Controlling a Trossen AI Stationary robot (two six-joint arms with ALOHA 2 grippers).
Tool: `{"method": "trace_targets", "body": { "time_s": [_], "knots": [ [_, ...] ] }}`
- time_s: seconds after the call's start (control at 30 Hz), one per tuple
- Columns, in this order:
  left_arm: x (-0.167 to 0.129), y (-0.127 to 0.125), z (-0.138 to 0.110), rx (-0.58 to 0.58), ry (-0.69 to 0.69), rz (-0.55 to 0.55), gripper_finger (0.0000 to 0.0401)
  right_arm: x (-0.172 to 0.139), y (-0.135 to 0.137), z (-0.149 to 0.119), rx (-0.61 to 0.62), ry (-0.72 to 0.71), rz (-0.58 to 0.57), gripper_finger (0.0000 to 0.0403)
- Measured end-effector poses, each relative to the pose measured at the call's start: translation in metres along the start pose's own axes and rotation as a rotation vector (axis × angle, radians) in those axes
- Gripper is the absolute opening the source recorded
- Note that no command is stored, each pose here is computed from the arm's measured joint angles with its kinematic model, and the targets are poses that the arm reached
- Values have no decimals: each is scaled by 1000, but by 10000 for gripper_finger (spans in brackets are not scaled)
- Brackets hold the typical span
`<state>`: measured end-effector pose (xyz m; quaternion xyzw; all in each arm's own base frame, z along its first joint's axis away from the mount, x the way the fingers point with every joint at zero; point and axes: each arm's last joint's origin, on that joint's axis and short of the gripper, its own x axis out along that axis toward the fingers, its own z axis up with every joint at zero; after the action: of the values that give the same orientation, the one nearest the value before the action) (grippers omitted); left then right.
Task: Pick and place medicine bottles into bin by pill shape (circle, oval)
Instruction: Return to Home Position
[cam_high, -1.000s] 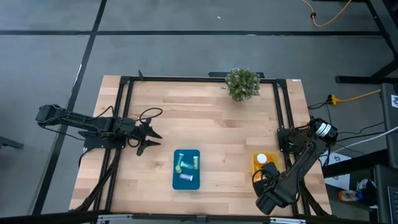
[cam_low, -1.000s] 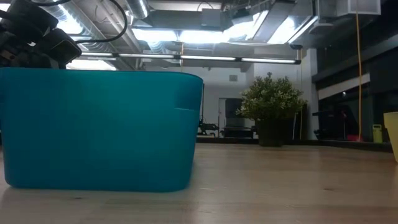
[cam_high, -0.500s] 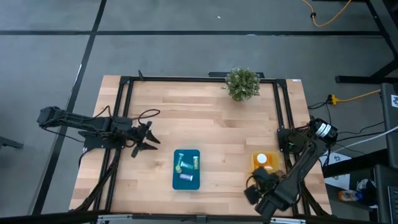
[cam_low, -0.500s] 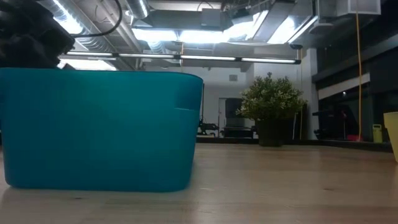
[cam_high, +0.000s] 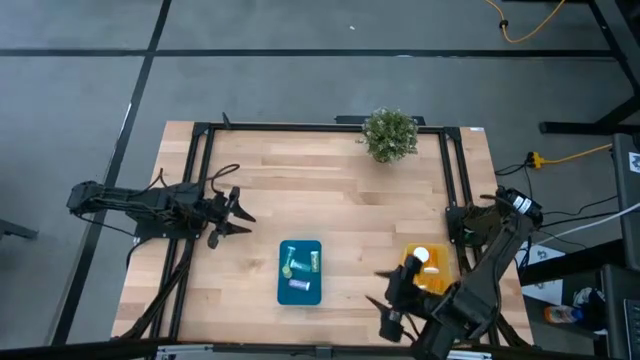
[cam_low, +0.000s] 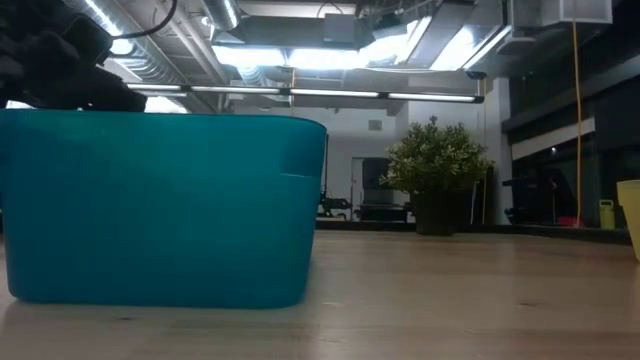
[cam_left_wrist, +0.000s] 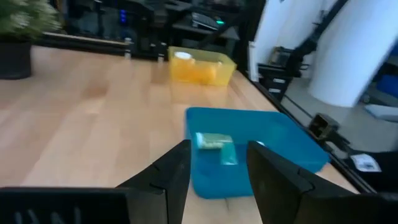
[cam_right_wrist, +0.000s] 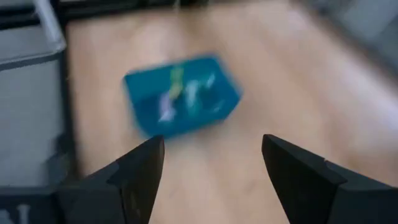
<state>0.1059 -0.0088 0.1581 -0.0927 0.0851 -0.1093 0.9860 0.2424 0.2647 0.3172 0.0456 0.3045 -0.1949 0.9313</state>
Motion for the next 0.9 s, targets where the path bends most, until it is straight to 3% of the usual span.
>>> {"method": "trace_targets", "body": {
  "time_s": [0.17,0.33,0.43,0.5,0.67,0.73,0.8,0.9],
  "knots": [
    [-1,3,0,-3,-15,87,147,30,-24,34,-99,-84,-152,273],
    [-1,4,0,-2,-15,111,147,82,-59,64,-27,130,-156,273],
    [-1,4,0,-2,-17,112,147,109,-78,82,-37,236,-51,273],
    [-1,4,0,-2,-17,112,147,125,-86,96,-71,250,86,273],
    [-1,4,0,-2,-18,111,147,159,-101,126,-170,117,559,273],
    [-1,4,0,-2,-18,111,147,168,-110,129,-199,95,662,273],
    [-1,4,0,-2,-18,112,147,178,-120,128,-195,89,648,273],
    [-1,4,1,-1,-19,112,147,197,-135,110,-181,158,513,273]
  ]
}}
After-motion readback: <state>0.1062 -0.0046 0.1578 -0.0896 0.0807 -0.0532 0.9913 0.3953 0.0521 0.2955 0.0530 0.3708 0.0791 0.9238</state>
